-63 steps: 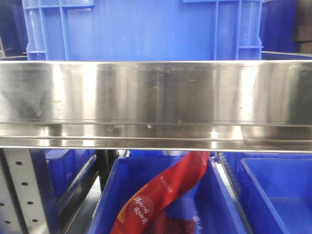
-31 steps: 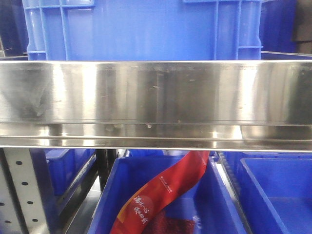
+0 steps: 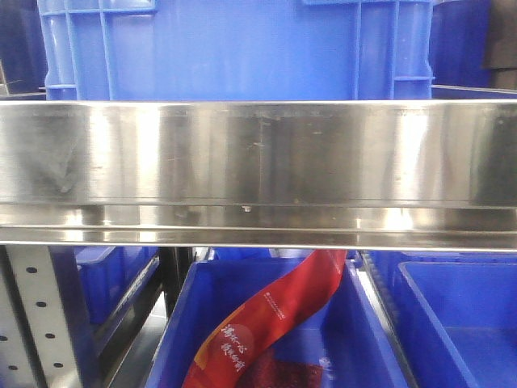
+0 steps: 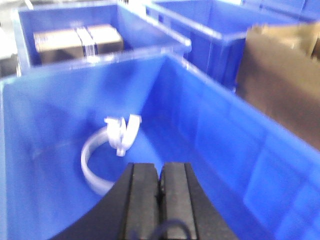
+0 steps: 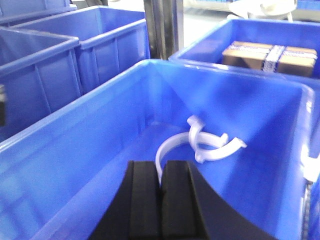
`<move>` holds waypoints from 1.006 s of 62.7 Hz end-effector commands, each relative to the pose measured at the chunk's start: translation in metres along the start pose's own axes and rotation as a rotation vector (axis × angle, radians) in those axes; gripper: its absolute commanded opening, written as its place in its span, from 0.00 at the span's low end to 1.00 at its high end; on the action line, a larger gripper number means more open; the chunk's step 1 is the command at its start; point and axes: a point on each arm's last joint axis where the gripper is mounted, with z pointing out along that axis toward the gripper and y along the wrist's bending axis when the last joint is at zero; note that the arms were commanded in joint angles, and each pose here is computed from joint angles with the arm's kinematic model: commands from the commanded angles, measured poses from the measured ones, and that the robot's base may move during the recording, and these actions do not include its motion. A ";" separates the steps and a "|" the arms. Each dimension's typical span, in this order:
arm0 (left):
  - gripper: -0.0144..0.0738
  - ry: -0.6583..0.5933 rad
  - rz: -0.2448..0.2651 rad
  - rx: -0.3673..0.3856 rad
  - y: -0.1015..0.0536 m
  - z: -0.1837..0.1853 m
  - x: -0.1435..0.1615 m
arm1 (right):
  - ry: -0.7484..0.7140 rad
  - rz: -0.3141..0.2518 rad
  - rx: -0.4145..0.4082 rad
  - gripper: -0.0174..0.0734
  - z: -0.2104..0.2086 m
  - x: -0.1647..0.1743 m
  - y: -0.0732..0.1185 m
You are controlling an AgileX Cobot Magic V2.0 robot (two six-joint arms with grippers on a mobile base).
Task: Grab PVC pipe and place in blue bin
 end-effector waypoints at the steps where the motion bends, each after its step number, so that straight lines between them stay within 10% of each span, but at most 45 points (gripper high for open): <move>1: 0.04 -0.063 -0.041 0.032 -0.007 -0.032 -0.010 | -0.086 0.025 -0.013 0.01 -0.030 -0.015 0.003; 24: 0.04 -0.362 -0.063 0.021 -0.007 -0.097 0.038 | -0.285 -0.010 -0.021 0.01 -0.086 -0.023 0.003; 63: 0.04 -0.432 -0.076 -0.018 0.004 -0.147 0.194 | -0.286 -0.035 -0.015 0.01 -0.140 0.154 -0.020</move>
